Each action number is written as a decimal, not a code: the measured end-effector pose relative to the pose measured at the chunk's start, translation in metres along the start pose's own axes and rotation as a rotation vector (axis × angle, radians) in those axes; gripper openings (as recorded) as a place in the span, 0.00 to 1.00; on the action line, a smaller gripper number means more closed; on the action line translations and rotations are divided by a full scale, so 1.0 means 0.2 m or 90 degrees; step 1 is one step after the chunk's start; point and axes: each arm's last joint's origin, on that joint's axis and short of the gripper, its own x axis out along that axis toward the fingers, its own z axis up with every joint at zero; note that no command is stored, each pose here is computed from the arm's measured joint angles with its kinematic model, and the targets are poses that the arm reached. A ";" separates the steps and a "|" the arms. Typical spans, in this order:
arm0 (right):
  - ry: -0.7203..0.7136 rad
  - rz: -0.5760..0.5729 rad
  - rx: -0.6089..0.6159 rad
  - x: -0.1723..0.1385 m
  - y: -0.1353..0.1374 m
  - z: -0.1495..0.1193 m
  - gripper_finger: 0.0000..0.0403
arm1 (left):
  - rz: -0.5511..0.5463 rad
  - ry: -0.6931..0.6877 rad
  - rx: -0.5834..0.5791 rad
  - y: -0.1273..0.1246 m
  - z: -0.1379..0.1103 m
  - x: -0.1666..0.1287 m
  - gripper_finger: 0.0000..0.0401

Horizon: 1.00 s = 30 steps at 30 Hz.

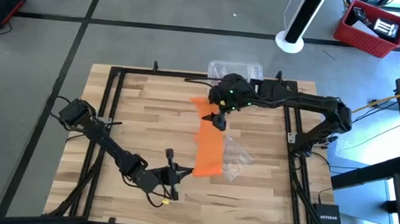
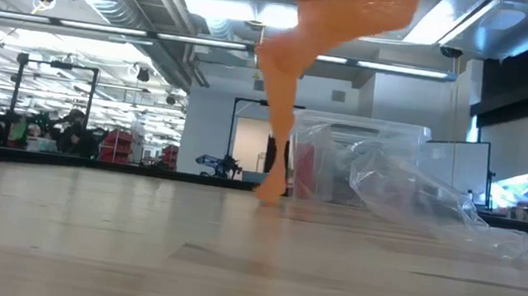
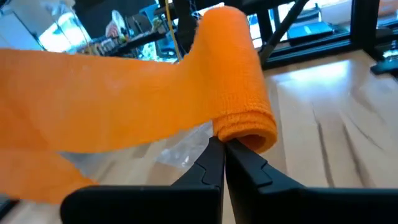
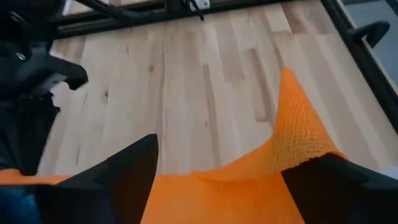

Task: Roll bandage
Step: Roll the orange bandage

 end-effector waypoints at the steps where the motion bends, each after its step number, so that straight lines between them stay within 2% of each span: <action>1: 0.003 0.000 -0.003 0.00 0.00 0.00 0.80 | 0.000 0.002 -0.012 0.00 0.00 0.00 0.00; 6: 0.013 -0.001 -0.011 0.02 0.00 -0.01 0.80 | -0.012 0.003 -0.063 0.01 0.00 0.01 0.00; 12: 0.048 -0.002 -0.012 0.05 -0.01 -0.04 0.80 | -0.022 0.014 -0.055 0.02 0.01 0.00 0.00; 15: 0.037 -0.001 -0.015 0.05 -0.01 -0.03 0.80 | -0.024 0.009 -0.080 0.07 0.07 -0.03 0.00; 18: 0.004 0.000 -0.022 0.04 -0.01 0.00 0.80 | -0.028 0.009 -0.075 0.12 0.12 -0.07 0.00; 23: 0.016 -0.002 -0.055 0.05 -0.01 -0.01 0.80 | -0.016 0.075 -0.034 0.21 0.12 -0.12 0.00; 28: 0.021 -0.023 -0.078 0.04 -0.01 -0.01 0.80 | 0.001 0.158 -0.028 0.30 0.07 -0.14 0.00; 30: 0.020 -0.023 -0.088 0.03 -0.01 -0.01 0.80 | -0.016 0.196 -0.029 0.32 0.05 -0.14 0.00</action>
